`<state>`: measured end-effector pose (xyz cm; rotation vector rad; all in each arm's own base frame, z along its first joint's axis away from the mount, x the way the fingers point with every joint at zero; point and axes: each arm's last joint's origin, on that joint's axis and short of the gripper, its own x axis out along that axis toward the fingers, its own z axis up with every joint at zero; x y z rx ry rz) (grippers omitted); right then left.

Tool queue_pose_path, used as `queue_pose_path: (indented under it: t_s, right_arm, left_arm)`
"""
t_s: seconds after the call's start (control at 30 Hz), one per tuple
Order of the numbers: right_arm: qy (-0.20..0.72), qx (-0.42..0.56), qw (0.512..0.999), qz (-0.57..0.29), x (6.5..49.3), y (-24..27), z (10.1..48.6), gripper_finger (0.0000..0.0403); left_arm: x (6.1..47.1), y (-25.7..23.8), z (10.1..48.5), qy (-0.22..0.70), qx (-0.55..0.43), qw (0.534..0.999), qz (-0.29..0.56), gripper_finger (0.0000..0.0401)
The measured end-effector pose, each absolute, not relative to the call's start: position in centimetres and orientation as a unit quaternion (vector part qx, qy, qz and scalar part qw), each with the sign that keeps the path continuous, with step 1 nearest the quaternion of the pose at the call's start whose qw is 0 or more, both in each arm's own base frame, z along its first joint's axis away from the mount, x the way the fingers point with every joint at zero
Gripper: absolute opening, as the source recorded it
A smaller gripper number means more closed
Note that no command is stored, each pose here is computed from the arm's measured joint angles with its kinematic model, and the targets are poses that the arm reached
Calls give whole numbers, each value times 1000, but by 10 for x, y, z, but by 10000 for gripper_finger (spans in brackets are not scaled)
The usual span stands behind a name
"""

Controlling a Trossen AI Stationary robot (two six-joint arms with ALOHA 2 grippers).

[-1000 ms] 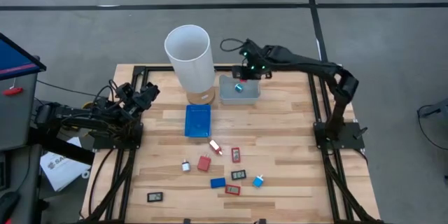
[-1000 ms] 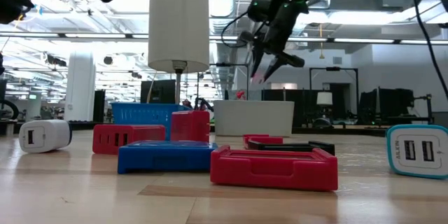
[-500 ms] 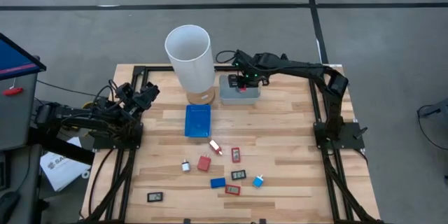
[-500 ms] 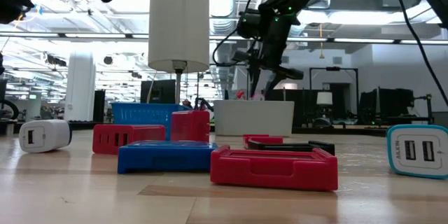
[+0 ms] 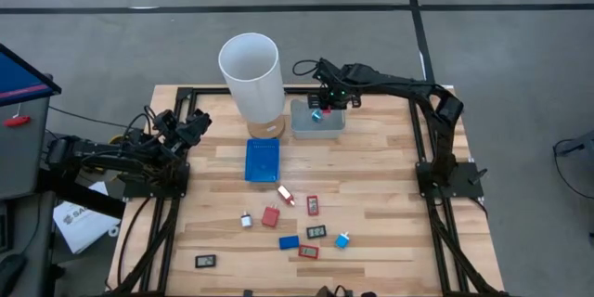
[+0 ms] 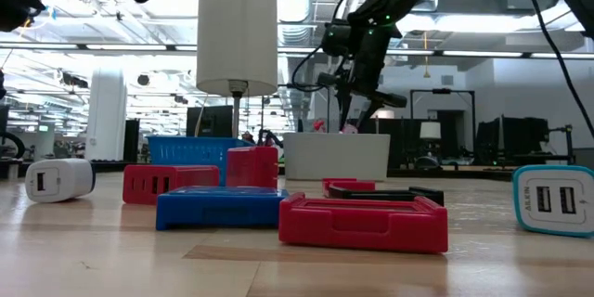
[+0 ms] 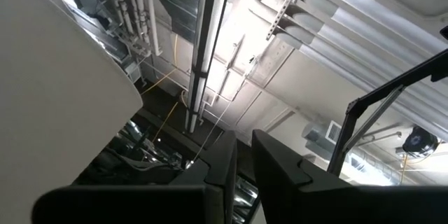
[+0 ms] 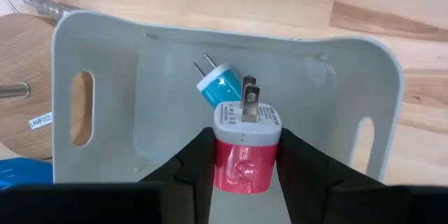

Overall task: Pick & Place Office items
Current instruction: Put the pink charger adapter into the gray bin

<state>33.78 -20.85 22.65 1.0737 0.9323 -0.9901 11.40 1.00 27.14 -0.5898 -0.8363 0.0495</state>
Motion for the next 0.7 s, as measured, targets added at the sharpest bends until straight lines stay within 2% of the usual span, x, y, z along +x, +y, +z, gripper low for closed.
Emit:
queue_pose_path:
  t_s: [0.7]
  right_arm:
    - [407, 444, 684, -410, 344, -208, 228, 157]
  left_arm:
    - [114, 10, 271, -400, -282, 872, 24, 44]
